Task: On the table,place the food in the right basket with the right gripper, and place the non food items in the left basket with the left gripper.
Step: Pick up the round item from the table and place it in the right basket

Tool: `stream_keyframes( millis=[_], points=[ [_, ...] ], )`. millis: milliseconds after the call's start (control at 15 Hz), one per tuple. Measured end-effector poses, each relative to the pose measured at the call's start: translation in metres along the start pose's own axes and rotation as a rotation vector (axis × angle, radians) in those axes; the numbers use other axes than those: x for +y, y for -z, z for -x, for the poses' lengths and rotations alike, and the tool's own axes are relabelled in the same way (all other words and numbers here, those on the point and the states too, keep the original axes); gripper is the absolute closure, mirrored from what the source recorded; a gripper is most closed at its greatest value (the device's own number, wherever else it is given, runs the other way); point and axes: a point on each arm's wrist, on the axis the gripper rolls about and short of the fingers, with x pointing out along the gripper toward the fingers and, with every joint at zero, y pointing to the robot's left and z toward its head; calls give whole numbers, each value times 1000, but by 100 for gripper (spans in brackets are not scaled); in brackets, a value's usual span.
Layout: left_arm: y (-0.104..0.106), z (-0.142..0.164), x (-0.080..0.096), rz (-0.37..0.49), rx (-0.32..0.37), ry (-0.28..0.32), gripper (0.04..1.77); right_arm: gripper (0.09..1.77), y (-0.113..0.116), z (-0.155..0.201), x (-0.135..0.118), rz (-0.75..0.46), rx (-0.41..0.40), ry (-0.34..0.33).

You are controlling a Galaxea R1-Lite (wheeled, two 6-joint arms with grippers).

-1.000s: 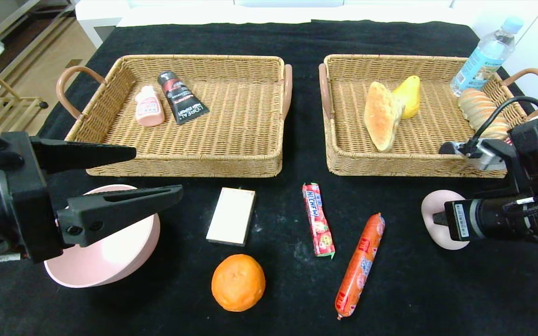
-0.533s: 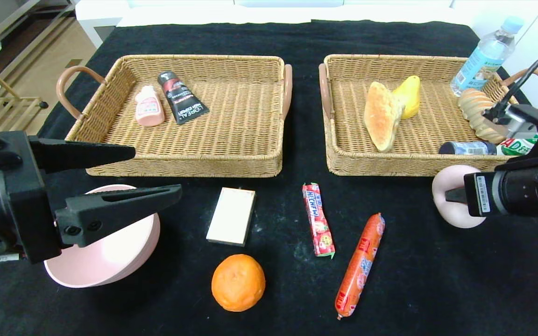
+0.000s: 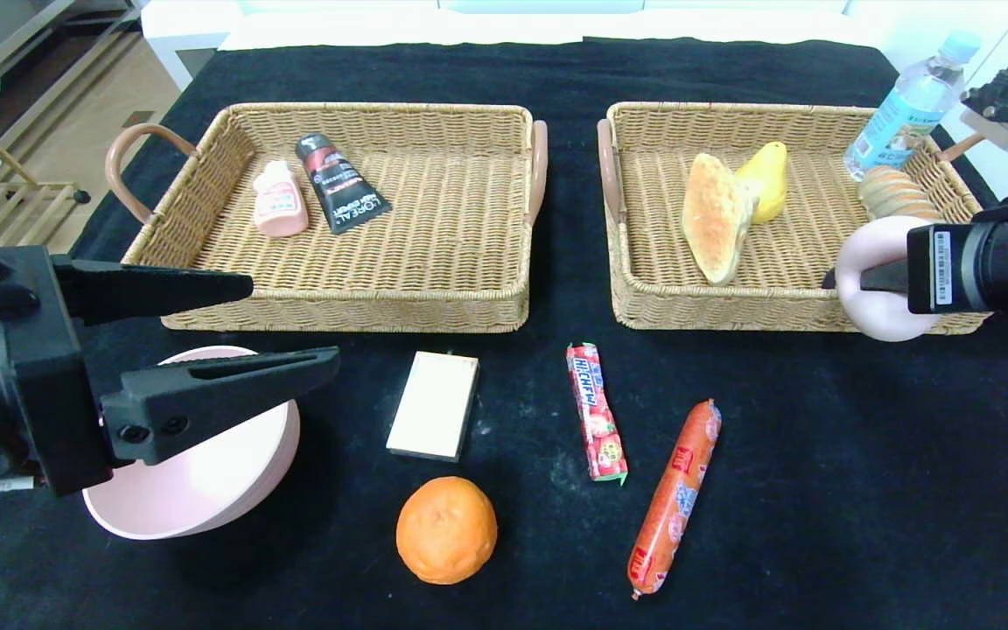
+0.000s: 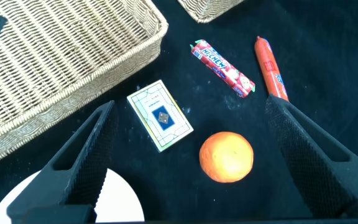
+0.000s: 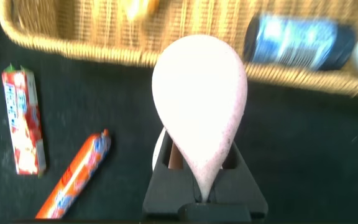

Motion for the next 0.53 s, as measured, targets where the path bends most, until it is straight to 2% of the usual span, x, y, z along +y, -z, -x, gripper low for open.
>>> stream_keyframes(
  millis=[200,533],
  points=[
    [0,0,0,0,1,1,9,170,-16,-2,-4,-5,-47,17],
    [0,0,0,0,2,4,9,170,-40,-20,-14,-21,-99,96]
  ],
)
